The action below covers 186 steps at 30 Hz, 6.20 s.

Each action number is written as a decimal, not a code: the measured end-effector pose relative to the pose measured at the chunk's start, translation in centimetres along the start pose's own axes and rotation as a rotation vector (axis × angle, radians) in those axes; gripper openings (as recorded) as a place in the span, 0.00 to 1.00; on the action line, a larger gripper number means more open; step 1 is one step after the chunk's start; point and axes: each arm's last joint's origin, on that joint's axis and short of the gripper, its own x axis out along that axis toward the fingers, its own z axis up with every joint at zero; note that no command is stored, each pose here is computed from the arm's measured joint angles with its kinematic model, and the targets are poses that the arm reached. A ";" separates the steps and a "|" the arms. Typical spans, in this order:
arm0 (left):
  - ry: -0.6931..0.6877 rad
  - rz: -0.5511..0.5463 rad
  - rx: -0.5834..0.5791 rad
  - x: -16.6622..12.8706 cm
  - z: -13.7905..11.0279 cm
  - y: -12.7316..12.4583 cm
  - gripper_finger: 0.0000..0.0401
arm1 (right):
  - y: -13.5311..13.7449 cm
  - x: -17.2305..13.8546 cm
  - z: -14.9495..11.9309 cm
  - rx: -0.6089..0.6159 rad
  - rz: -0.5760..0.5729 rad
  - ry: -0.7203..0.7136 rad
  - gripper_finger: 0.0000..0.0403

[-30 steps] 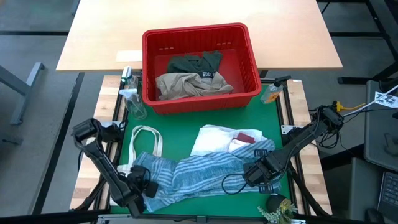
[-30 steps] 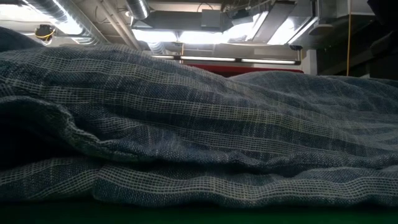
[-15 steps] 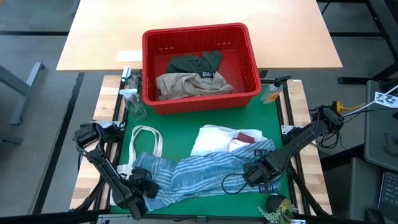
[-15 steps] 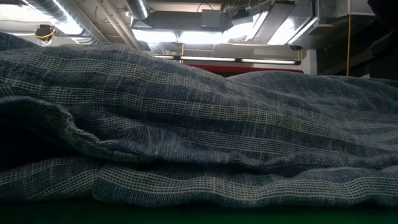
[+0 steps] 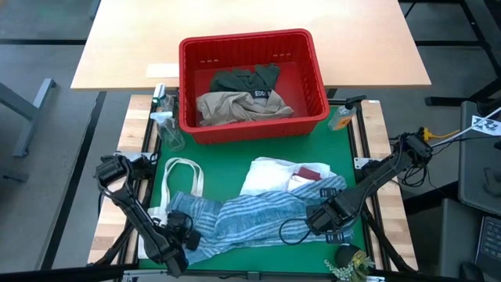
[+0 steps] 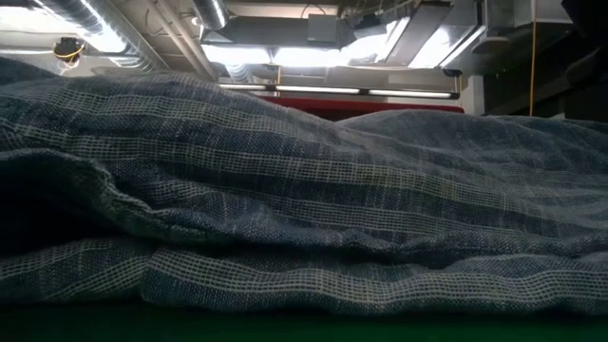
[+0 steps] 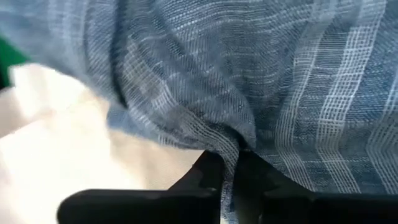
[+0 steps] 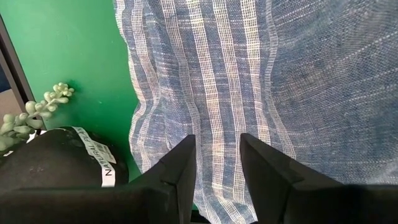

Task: Fold Laundry from Bin
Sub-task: Fold the blue checkered polo shirt

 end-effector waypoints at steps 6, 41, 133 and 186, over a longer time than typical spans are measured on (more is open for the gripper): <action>0.017 0.059 0.058 -2.5 0.5 -0.5 0.02 | 0.0 0.0 0.0 -0.002 -0.001 0.003 0.31; -0.357 -0.829 0.198 -13.5 14.2 -15.6 0.02 | -0.4 -13.3 -3.0 -0.074 -0.209 -0.279 0.31; -0.741 -1.115 0.853 -10.6 24.0 -22.5 0.26 | 3.9 -15.1 -5.7 -0.265 -0.185 -0.706 0.31; -0.285 -0.463 0.995 -3.5 15.0 -19.5 0.24 | -0.9 -3.6 -3.8 -0.281 -0.288 -0.227 0.31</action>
